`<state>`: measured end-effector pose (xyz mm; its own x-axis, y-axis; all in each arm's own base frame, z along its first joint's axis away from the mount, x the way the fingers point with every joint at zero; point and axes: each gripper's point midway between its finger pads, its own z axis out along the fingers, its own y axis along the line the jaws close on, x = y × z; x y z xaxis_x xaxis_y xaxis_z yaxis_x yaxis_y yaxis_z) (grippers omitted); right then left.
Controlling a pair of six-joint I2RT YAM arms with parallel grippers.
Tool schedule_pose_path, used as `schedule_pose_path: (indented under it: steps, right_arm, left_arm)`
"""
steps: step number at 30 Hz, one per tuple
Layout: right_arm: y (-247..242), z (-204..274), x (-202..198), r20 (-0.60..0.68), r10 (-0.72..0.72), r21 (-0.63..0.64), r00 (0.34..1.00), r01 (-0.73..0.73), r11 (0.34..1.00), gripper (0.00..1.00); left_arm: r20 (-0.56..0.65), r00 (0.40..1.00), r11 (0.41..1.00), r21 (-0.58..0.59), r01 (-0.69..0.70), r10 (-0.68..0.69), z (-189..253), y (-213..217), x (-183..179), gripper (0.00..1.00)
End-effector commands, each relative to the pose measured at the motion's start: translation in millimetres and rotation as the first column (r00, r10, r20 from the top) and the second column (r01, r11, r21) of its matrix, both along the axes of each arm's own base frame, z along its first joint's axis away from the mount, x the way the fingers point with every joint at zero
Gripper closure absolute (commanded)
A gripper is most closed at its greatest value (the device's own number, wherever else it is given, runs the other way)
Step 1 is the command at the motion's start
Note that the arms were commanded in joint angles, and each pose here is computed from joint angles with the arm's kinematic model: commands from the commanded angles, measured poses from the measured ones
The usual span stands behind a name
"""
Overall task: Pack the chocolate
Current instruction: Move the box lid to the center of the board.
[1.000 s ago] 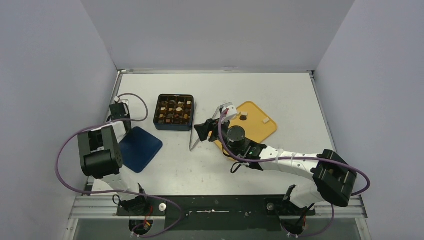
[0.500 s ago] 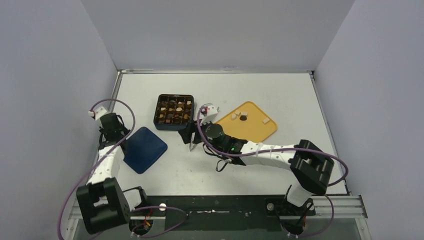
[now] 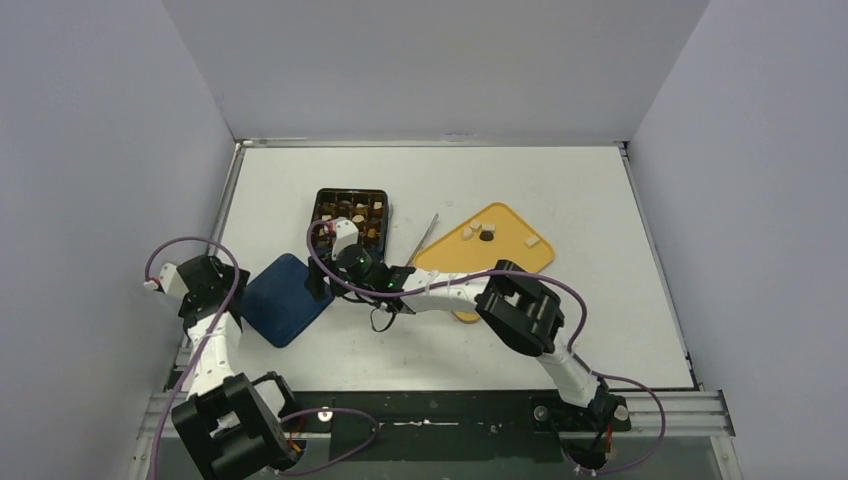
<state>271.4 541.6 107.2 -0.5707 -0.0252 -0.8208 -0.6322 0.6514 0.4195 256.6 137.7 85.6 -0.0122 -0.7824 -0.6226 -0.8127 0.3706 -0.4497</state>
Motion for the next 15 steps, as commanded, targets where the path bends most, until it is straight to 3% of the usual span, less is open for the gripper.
schedule_pose_path:
  steps: [1,8,15]
  right_arm:
    - [24,-4,6,0.011,0.048,-0.025,0.999,-0.048,0.999,0.27]
    - [38,-38,18,-0.063,0.066,-0.039,0.996,-0.068,0.997,0.27]
    - [47,-57,12,-0.131,0.074,-0.035,0.989,-0.079,0.996,0.28]
  left_arm:
    - [-0.054,0.998,0.996,-0.084,-0.021,0.017,-23,-4,-10,0.27]
    - [-0.133,0.991,0.987,-0.156,-0.031,0.011,-61,-7,-26,0.23]
    - [-0.057,0.996,0.953,-0.299,0.053,-0.073,-77,-25,-11,0.28]
